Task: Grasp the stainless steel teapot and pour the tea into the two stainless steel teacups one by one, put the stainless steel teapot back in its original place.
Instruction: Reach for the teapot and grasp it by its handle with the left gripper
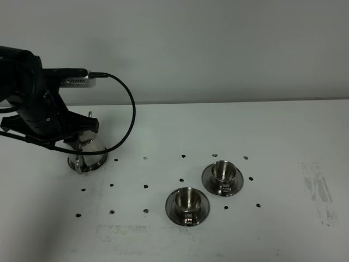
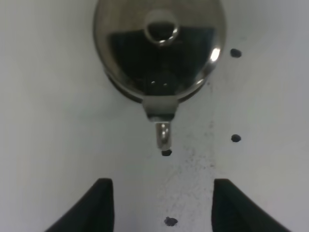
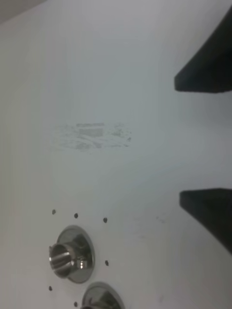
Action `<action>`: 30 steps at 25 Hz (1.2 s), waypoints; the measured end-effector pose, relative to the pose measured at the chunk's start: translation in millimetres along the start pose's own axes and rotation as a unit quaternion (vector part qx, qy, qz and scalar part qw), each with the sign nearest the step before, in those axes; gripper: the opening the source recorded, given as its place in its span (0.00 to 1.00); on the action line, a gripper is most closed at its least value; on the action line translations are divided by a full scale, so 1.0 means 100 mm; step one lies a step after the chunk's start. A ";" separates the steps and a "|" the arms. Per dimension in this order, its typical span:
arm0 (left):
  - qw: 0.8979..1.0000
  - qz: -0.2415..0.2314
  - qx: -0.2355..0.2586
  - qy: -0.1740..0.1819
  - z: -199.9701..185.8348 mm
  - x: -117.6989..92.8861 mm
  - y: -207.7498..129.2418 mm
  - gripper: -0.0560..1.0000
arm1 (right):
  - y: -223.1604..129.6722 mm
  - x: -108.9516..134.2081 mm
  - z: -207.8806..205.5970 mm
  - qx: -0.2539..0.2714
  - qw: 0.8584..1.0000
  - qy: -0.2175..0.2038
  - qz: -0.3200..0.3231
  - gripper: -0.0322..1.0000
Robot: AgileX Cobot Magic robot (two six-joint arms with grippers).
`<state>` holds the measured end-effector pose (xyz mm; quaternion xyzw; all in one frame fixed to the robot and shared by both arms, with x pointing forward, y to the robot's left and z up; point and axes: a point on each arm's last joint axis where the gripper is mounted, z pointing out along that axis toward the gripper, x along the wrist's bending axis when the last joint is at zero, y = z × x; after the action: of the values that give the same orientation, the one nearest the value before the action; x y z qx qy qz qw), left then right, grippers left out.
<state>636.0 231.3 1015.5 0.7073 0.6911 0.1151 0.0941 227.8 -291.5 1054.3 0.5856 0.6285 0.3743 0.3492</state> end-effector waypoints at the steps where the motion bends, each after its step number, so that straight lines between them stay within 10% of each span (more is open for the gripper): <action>1: 1.000 -0.002 0.000 0.001 0.00 0.02 0.00 0.52 | 0.00 0.00 0.00 0.000 1.000 0.000 0.000 0.46; 30: 0.998 -0.032 0.041 -0.023 0.58 0.11 0.21 0.54 | 0.00 0.01 0.00 0.000 1.000 0.002 0.002 0.46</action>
<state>673.7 242.9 966.6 0.6904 0.7153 0.0675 0.0845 227.8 -290.9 1054.4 0.5861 0.6279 0.3764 0.3473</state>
